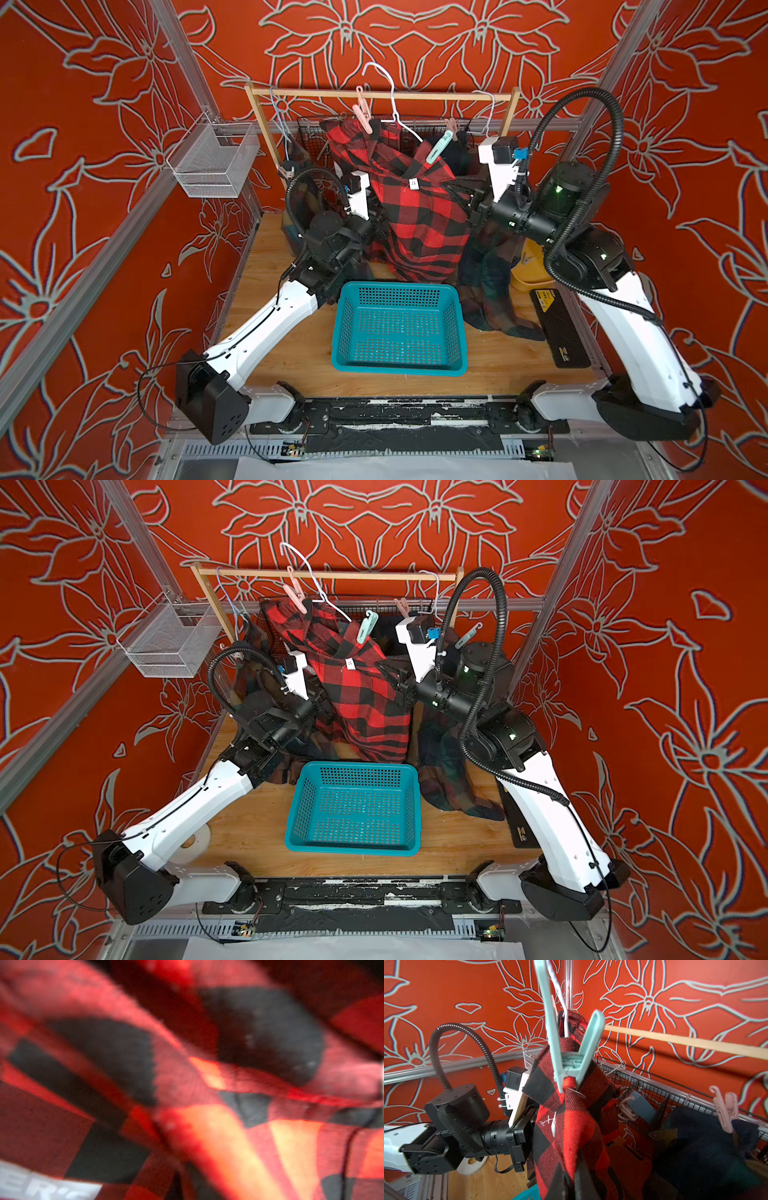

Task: Remove the clothespins securing long-sleeve shirts to the hanger
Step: Place the long-sleeve shirt at the bin.

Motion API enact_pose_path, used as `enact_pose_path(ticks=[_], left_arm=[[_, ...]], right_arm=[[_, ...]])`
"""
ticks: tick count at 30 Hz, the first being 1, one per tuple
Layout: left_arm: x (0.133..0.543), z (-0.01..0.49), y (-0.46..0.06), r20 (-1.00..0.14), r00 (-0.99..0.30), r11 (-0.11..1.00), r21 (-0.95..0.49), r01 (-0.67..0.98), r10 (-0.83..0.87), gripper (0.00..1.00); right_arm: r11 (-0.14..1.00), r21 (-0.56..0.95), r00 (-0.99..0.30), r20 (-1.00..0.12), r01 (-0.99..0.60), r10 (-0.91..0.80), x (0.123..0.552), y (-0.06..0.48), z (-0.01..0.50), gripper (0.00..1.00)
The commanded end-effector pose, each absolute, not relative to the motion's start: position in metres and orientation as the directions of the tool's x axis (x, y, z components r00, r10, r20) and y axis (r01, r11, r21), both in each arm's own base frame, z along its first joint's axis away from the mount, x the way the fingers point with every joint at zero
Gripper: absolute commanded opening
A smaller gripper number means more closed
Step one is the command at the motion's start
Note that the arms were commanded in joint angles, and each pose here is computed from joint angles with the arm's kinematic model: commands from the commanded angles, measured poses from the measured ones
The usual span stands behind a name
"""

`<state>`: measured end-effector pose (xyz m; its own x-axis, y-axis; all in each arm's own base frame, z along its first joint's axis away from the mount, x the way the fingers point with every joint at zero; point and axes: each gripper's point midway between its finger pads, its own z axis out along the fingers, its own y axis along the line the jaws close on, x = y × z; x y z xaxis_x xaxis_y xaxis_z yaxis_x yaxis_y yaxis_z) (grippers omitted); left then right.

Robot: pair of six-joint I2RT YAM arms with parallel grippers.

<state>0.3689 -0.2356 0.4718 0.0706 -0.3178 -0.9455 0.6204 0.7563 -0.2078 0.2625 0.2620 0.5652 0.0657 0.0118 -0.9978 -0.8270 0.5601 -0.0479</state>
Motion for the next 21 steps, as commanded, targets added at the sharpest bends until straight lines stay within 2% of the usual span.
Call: enact_pose_path(ticks=[1, 14, 21], left_arm=[[0.343, 0.495, -0.254, -0.940, 0.082, 0.684, -0.179, 0.707, -0.331, 0.00], [0.306, 0.534, -0.285, -0.928, 0.111, 0.606, -0.138, 0.783, -0.355, 0.00], [0.282, 0.549, -0.293, -0.918, 0.130, 0.573, -0.119, 0.811, -0.375, 0.00]], right_arm=[[0.516, -0.123, 0.219, -0.967, -0.848, 0.130, 0.238, 0.261, 0.624, 0.00], [0.479, -0.158, 0.278, -0.942, -0.863, 0.189, 0.221, 0.261, 0.675, 0.00], [0.444, -0.161, 0.278, -0.936, -0.882, 0.214, 0.206, 0.261, 0.682, 0.00]])
